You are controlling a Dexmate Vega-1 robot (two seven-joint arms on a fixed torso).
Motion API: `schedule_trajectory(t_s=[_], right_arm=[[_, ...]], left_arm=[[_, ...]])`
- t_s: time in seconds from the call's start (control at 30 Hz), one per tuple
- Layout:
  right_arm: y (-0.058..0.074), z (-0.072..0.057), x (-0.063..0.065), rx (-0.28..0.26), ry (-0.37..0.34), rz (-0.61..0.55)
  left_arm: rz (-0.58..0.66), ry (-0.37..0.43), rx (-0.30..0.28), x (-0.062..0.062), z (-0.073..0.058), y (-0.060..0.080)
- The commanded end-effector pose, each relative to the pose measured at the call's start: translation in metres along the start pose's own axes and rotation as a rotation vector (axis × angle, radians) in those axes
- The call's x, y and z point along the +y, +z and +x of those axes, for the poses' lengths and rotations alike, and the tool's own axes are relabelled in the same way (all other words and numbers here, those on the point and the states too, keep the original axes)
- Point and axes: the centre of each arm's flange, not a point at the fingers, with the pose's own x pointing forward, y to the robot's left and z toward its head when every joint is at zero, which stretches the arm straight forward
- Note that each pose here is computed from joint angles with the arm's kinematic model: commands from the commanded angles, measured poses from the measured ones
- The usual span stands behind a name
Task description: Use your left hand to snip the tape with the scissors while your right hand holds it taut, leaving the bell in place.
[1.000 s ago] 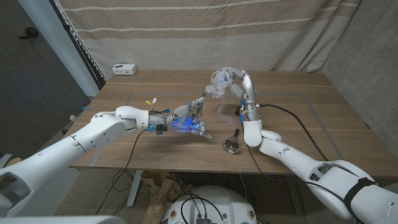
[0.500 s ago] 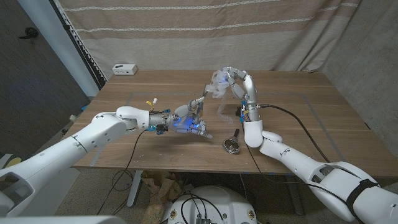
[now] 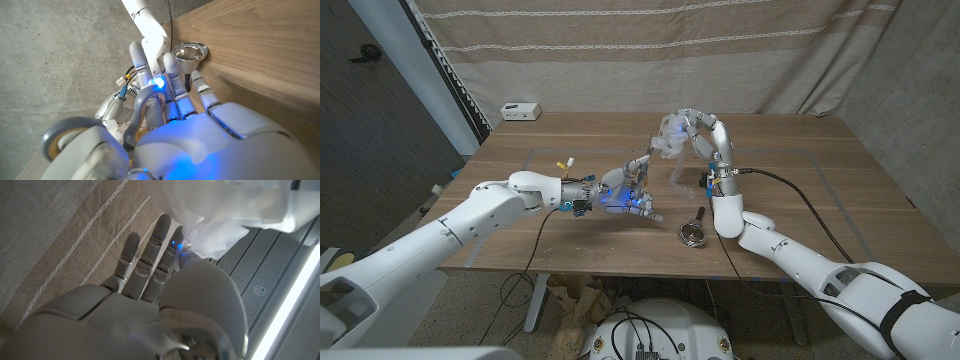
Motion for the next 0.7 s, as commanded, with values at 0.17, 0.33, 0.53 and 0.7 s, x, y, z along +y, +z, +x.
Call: schedule_trajectory(t_s=[0.17, 0.33, 0.53, 0.7], right_arm=[[0.0002, -0.0005, 0.0009, 0.002, 0.004, 0.004], [0.0003, -0.0003, 0.0012, 0.001, 0.005, 0.007], [0.0001, -0.0005, 0.0, 0.002, 0.005, -0.002], [-0.0006, 0.0001, -0.0019, 0.009, -0.001, -0.005]], left_arm=[[-0.012, 0.003, -0.037, -0.0006, 0.0011, -0.0035], [-0.012, 0.008, -0.054, -0.0013, 0.0017, -0.0045], [-0.017, 0.008, -0.061, -0.0029, 0.0029, -0.0054], [-0.012, 0.02, -0.068, -0.0038, 0.003, -0.0055]])
